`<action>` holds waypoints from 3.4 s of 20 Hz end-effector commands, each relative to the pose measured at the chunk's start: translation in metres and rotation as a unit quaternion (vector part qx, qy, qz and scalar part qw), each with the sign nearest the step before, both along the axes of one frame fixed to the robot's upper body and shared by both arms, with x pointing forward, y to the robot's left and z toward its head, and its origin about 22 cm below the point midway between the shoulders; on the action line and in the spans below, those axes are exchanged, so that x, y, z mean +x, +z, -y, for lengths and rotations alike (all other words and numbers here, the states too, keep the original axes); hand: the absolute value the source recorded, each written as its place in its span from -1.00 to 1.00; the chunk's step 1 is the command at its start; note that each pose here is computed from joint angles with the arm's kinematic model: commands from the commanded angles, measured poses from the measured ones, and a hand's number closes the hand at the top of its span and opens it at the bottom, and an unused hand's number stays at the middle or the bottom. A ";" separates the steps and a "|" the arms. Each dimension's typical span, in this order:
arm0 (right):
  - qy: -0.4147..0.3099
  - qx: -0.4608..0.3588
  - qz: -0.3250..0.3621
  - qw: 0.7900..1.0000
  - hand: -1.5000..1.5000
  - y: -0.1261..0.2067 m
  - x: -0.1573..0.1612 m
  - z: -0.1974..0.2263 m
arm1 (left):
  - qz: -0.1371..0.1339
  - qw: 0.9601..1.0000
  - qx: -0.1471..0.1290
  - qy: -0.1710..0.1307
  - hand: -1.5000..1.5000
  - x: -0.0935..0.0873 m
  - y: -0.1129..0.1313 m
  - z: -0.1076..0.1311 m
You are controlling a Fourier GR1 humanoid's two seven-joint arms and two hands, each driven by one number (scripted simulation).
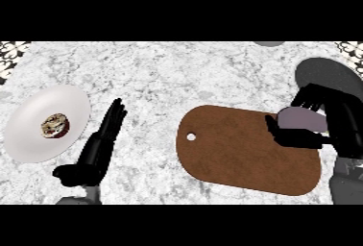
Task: Pick the eggplant from the cutting board and place it in the pan
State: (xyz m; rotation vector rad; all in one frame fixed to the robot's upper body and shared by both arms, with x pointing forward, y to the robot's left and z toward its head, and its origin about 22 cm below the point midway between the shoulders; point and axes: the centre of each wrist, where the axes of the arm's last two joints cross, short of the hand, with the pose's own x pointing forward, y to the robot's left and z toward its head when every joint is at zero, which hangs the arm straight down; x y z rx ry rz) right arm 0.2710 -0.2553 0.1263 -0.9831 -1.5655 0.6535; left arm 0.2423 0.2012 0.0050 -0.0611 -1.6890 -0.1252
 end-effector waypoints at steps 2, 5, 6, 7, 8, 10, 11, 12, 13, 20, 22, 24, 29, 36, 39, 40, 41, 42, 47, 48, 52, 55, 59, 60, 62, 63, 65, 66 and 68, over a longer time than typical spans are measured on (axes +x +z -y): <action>-0.052 0.065 0.015 0.996 1.00 0.000 0.020 0.038 | 0.002 1.000 0.000 -0.008 0.00 -0.015 0.003 0.000; -0.075 0.090 0.026 0.993 1.00 -0.011 0.026 0.059 | 0.016 1.000 -0.001 0.006 0.00 0.016 0.002 -0.020; -0.094 0.094 0.028 0.991 1.00 -0.020 0.040 0.068 | 0.006 1.000 0.002 -0.002 0.00 0.006 0.018 0.002; -0.091 0.064 0.030 0.993 1.00 -0.028 0.052 0.067 | 0.006 1.000 0.002 -0.004 0.00 0.004 0.010 0.008; -0.098 0.067 0.028 0.993 1.00 -0.031 0.060 0.072 | 0.004 1.000 0.003 -0.006 0.00 0.012 0.000 -0.007; -0.111 0.050 0.058 0.991 1.00 -0.046 0.057 0.109 | 0.005 1.000 0.003 -0.004 0.00 0.010 0.013 -0.006; -0.119 0.048 0.073 0.989 1.00 -0.043 0.060 0.114 | 0.006 1.000 -0.005 -0.013 0.00 -0.001 0.006 0.001; -0.136 0.019 0.082 0.987 1.00 -0.037 0.067 0.125 | 0.005 1.000 -0.002 -0.012 0.00 0.000 -0.002 0.001; -0.144 -0.006 0.093 0.985 1.00 -0.039 0.064 0.142 | 0.010 1.000 -0.002 -0.010 0.00 0.011 0.006 -0.004; -0.193 0.043 0.167 0.966 1.00 -0.048 0.093 0.167 | 0.012 1.000 0.008 -0.022 0.00 0.013 0.006 -0.002; -0.193 0.042 0.160 0.967 1.00 -0.046 0.089 0.191 | 0.014 1.000 -0.010 -0.023 0.00 0.009 0.013 0.006; -0.198 0.045 0.170 0.964 1.00 -0.046 0.087 0.203 | 0.012 0.999 -0.001 -0.033 0.00 0.008 0.003 0.007; -0.205 0.037 0.169 0.963 1.00 -0.032 0.094 0.212 | 0.023 0.999 -0.007 -0.036 0.00 0.020 0.017 0.002; -0.137 0.081 -0.110 0.981 -1.00 -0.065 0.096 0.197 | 0.021 0.998 -0.004 -0.051 0.00 0.013 0.010 0.020; -0.114 0.109 -0.103 0.982 -1.00 -0.058 0.093 0.206 | 0.023 0.998 -0.007 -0.055 0.00 0.017 0.015 0.021; -0.108 0.115 -0.084 0.984 -1.00 -0.061 0.097 0.199 | 0.015 0.998 -0.010 -0.058 0.00 0.012 0.010 0.023; -0.104 0.115 -0.083 0.985 -1.00 -0.068 0.102 0.188 | 0.023 0.998 -0.006 -0.054 0.00 0.018 0.020 0.033; -0.103 0.133 -0.057 0.984 -1.00 -0.065 0.096 0.198 | 0.024 0.999 -0.005 -0.043 0.00 0.019 0.017 0.019; -0.109 0.213 0.053 0.970 -1.00 -0.047 0.102 0.202 | 0.020 0.999 -0.002 -0.037 0.00 0.013 0.008 0.020; -0.100 0.225 0.068 0.967 -1.00 -0.060 0.090 0.210 | 0.021 0.999 -0.002 -0.034 0.00 0.022 0.017 0.009; -0.100 0.291 0.071 0.949 -1.00 -0.047 0.074 0.238 | 0.018 0.999 0.000 -0.035 0.00 0.004 0.009 0.009; -0.085 0.329 0.068 0.938 -1.00 -0.054 0.058 0.252 | 0.017 0.999 -0.010 -0.034 0.00 0.009 0.015 0.014; -0.017 0.381 0.055 0.923 -1.00 -0.046 0.033 0.280 | 0.010 1.000 -0.002 -0.020 0.00 0.007 0.011 0.001; -0.003 0.388 0.046 0.921 -1.00 -0.047 0.019 0.291 | 0.011 1.000 -0.006 -0.015 0.00 0.010 0.009 0.003; 0.023 0.385 0.030 0.922 -1.00 -0.041 0.001 0.307 | 0.013 1.000 -0.011 -0.012 0.00 0.007 0.004 -0.001; 0.030 0.383 0.025 0.923 -1.00 -0.058 -0.005 0.304 | 0.006 1.000 0.004 -0.020 0.00 -0.002 0.003 0.009; 0.046 0.381 0.036 0.923 -1.00 -0.078 -0.009 0.296 | 0.009 1.000 -0.004 -0.026 0.00 0.006 0.011 0.000; 0.050 0.380 0.036 0.923 -1.00 -0.055 -0.005 0.306 | 0.009 1.000 -0.011 -0.025 0.00 -0.007 0.000 0.021; 0.061 0.383 0.035 0.921 -1.00 -0.064 -0.010 0.305 | 0.010 1.000 0.000 -0.008 0.00 0.010 0.005 0.001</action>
